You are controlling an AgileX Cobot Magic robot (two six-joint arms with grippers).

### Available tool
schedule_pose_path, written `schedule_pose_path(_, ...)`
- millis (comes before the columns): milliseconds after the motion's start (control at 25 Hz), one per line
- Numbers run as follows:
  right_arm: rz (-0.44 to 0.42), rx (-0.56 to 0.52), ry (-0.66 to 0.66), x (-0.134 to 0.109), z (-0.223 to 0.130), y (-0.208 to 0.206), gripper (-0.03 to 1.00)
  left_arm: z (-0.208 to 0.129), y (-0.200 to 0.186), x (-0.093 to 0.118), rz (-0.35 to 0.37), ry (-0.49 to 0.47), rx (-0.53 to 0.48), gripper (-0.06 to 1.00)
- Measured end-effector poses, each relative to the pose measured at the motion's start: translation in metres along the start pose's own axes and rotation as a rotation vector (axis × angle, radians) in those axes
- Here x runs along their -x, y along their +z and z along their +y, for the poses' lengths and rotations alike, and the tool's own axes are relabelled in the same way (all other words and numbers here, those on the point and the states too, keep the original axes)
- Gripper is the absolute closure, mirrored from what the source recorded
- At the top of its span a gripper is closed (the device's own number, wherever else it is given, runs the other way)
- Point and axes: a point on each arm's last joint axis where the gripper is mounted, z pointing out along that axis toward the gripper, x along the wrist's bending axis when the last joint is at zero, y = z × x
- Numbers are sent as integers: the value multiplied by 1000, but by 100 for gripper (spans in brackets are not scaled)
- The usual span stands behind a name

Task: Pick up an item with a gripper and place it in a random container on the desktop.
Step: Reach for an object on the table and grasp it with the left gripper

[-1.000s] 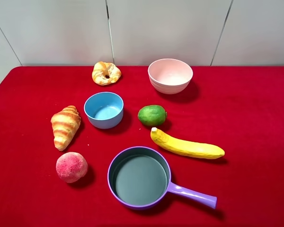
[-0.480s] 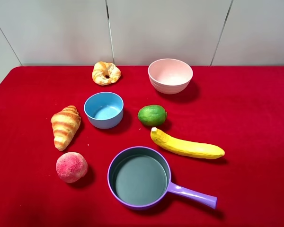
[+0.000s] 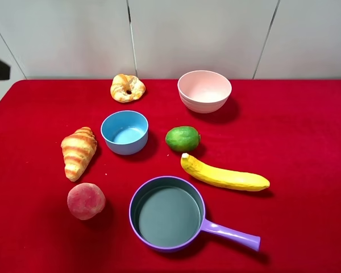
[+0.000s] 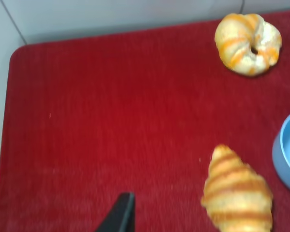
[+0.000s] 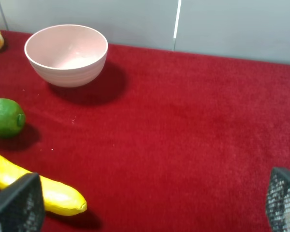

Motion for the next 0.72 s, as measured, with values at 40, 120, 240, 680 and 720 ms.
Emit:
schedule_pose_path(40, 0, 0, 0, 0, 0, 0, 27, 5, 5, 0, 0, 0, 1, -4)
schedule_pose_path(120, 0, 0, 0, 0, 0, 0, 27, 13, 14, 0, 1, 0, 16, -4)
schedule_pose_path(240, 0, 0, 0, 0, 0, 0, 27, 24, 28, -1, 2, -1, 34, -4)
schedule_pose_path(680, 0, 0, 0, 0, 0, 0, 27, 64, 79, -2, 5, -1, 115, -4)
schedule_pose_path(720, 0, 0, 0, 0, 0, 0, 27, 68, 84, -2, 6, -1, 115, -4)
